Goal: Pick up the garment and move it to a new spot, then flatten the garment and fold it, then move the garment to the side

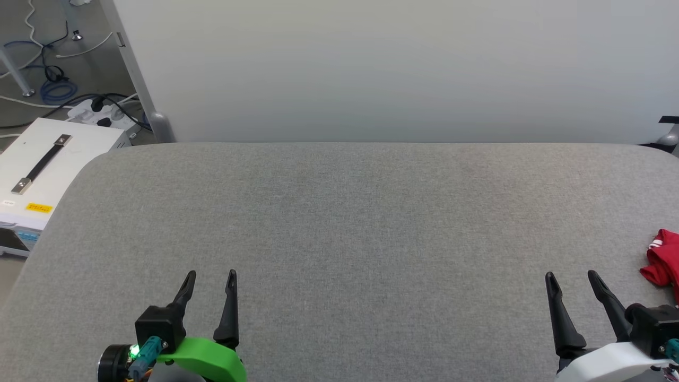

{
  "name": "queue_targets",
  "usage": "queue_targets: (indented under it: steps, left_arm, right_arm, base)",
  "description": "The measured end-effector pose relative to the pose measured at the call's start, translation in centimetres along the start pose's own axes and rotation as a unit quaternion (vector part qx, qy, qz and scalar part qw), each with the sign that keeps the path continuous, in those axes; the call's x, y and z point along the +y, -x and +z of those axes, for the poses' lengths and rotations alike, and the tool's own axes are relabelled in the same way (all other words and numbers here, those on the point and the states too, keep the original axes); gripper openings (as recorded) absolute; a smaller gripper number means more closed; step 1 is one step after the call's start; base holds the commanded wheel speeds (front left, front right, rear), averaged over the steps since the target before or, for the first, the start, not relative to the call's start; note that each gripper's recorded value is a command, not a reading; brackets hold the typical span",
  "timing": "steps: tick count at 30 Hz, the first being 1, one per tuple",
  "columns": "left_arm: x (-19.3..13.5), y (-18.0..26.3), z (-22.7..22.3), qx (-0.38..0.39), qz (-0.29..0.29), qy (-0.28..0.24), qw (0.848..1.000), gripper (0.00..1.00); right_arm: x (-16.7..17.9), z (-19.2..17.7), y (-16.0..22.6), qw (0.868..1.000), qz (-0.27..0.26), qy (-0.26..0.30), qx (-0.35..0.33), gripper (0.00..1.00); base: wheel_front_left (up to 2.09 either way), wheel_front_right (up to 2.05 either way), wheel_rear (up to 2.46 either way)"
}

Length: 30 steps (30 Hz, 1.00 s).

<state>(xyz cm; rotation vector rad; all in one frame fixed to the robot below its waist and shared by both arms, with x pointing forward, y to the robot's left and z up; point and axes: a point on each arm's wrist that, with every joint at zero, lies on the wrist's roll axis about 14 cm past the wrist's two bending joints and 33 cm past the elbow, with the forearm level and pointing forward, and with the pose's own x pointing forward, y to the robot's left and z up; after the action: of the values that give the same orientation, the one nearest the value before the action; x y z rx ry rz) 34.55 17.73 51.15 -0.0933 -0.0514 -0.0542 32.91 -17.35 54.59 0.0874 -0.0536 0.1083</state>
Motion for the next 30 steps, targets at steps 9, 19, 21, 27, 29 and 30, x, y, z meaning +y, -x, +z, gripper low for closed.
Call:
queue_targets:
  steps: [9, 19, 21, 27, 29, 30]
  left_arm:
    - [0.0, 0.1, -0.6, 0.012, -0.002, 0.0, 1.0, 1.0]
    - [0.0, 0.0, -0.7, 0.016, -0.001, 0.004, 1.0, 0.0]
    - [-0.1, 0.0, -0.6, 0.014, -0.001, 0.003, 1.0, 0.0]
    - [-0.2, -0.3, -0.4, 0.013, -0.002, -0.001, 1.0, 0.0]
    - [-0.3, -0.3, -0.4, 0.013, -0.004, -0.002, 1.0, 0.0]
    - [-0.3, -0.4, -0.4, 0.014, -0.004, -0.002, 1.0, 0.0]
  right_arm:
    - [0.2, -0.3, -0.1, 1.0, 0.003, 0.0, 0.006, 1.0]
    - [0.1, -0.5, -0.1, 1.0, 0.001, -0.001, 0.009, 0.0]
    - [0.0, -0.6, -0.1, 1.0, 0.001, 0.0, 0.011, 0.0]
    - [0.0, -0.9, -0.2, 1.0, 0.001, 0.003, 0.015, 0.0]
    - [0.0, -1.0, -0.2, 1.0, 0.0, 0.004, 0.017, 0.0]
    - [0.0, -1.0, -0.2, 1.0, 0.001, 0.005, 0.018, 0.0]
  base:
    - [0.0, 0.0, 0.0]
    - [0.0, 0.0, 0.0]
    - [0.0, 0.0, 0.0]
    - [0.0, 0.0, 0.0]
    - [0.0, 0.0, 0.0]
    - [0.0, 0.0, 0.0]
